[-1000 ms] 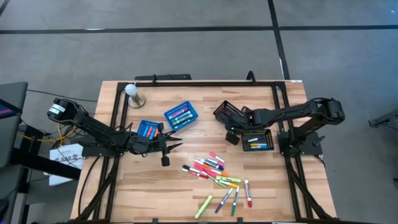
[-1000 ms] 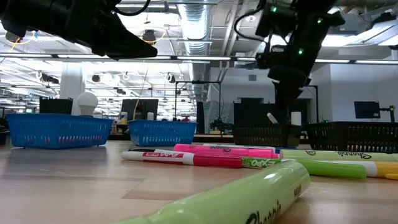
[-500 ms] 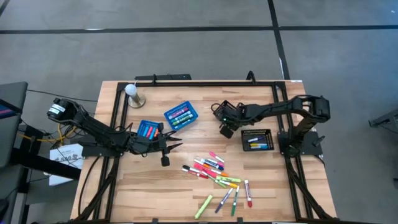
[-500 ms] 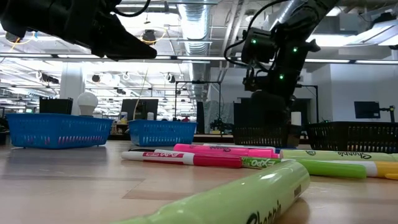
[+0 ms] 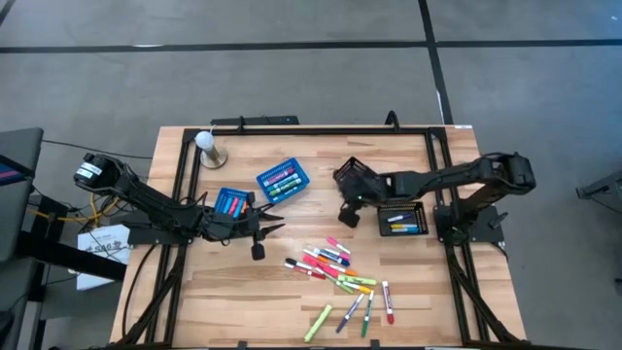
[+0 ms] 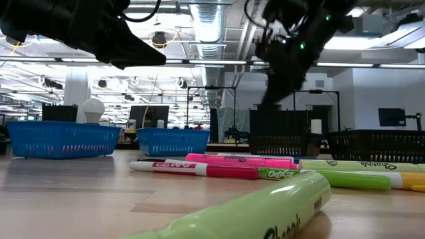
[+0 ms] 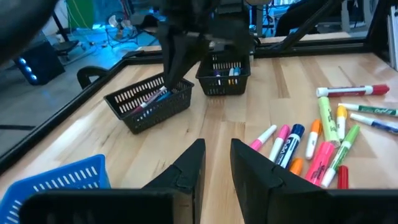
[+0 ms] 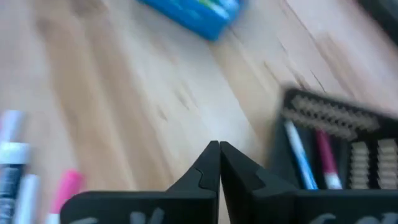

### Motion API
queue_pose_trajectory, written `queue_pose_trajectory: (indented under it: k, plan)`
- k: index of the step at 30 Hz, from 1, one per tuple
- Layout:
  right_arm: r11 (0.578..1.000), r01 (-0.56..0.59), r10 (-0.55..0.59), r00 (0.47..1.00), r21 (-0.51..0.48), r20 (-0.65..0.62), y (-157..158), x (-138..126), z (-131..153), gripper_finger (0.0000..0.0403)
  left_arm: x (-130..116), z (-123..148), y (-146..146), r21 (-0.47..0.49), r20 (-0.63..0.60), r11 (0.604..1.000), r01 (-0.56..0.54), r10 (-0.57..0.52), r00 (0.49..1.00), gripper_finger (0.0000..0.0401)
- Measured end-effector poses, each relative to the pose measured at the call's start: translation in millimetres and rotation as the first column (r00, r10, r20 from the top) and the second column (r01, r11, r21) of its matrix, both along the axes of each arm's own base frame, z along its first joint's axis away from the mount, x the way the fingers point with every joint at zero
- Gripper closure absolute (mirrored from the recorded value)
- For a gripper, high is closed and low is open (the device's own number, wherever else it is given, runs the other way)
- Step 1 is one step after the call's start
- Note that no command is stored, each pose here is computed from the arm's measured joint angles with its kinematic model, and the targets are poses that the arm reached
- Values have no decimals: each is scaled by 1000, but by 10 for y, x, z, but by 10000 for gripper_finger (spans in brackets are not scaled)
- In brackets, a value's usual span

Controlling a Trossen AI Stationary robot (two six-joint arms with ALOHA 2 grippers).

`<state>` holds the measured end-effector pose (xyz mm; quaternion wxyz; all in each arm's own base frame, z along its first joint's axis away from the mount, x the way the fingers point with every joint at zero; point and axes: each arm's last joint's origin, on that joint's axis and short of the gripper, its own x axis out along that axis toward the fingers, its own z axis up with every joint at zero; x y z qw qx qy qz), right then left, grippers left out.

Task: Pick & Place Markers
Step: Put the top pink highlighter pen into the bottom black bin

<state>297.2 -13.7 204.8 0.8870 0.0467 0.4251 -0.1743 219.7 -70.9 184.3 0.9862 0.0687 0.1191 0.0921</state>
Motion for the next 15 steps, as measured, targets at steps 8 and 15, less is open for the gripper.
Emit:
queue_pose_trajectory:
  k: [8,15]
  plan:
    - [981,-193,192,968,-15,164,318,139,105,397,13,31,-44,-71,32,988,134,-132,991,329]
    - [969,-241,228,954,45,196,506,134,115,358,19,55,-54,-89,57,983,162,-158,986,329]
